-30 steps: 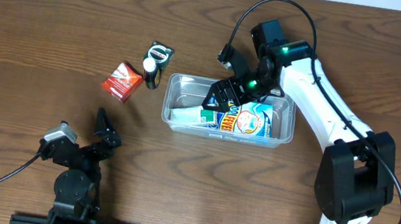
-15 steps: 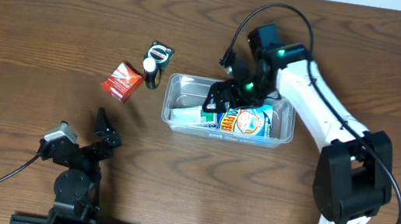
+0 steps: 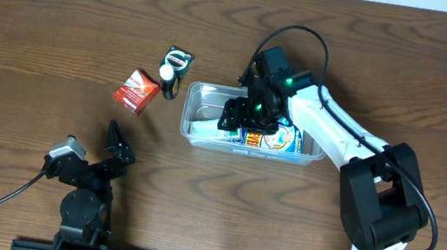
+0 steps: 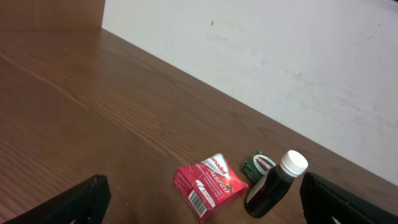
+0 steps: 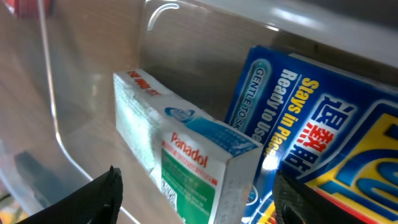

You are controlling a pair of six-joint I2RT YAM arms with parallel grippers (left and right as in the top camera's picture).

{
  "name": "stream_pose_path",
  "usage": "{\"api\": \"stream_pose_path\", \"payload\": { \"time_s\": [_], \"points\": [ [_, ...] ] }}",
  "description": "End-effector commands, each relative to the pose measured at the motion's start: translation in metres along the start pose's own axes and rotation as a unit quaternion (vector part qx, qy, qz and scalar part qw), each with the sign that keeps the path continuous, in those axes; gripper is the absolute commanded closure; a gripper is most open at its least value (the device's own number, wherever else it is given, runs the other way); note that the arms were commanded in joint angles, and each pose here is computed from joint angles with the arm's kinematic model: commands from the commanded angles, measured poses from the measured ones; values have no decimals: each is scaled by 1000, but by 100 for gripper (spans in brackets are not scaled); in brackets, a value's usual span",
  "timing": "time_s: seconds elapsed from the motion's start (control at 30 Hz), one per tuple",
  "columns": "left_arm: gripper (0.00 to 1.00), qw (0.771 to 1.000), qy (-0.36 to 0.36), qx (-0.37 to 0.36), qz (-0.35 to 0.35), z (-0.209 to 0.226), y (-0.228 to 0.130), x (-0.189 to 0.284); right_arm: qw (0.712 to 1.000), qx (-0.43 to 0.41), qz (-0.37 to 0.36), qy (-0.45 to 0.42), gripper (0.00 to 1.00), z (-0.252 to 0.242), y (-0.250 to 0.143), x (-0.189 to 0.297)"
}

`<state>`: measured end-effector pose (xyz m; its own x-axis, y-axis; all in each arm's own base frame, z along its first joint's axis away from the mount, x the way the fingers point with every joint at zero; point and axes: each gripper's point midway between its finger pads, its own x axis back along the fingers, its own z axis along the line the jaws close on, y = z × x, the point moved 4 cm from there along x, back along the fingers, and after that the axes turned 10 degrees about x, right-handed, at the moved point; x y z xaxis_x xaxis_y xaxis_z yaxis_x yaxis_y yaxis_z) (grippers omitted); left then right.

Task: Pack container
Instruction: 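Lower the white box into the container and release it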

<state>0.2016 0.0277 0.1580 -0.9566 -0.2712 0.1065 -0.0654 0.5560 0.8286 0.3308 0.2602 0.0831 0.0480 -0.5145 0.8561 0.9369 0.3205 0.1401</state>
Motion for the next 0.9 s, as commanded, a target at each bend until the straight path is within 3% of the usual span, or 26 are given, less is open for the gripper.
{"api": "stream_pose_path", "payload": {
  "time_s": [0.0,0.13,0.23,0.53,0.87],
  "points": [
    [2,1000,23,-17,10,11,-10,-1,999,-32,2,-9,27,-6,-4,-5],
    [2,1000,23,-17,11,11,-10,-1,999,-35,-2,-8,36,-6,-3,-7],
    [2,1000,23,-17,10,11,-10,-1,999,-33,-4,-7,50,-6,-2,-7],
    [2,1000,23,-17,11,11,-10,-1,999,-33,-5,-6,74,-6,-2,-7],
    [2,1000,23,-17,11,11,-10,-1,999,-35,-2,-3,86,-6,-3,-6]
  ]
}}
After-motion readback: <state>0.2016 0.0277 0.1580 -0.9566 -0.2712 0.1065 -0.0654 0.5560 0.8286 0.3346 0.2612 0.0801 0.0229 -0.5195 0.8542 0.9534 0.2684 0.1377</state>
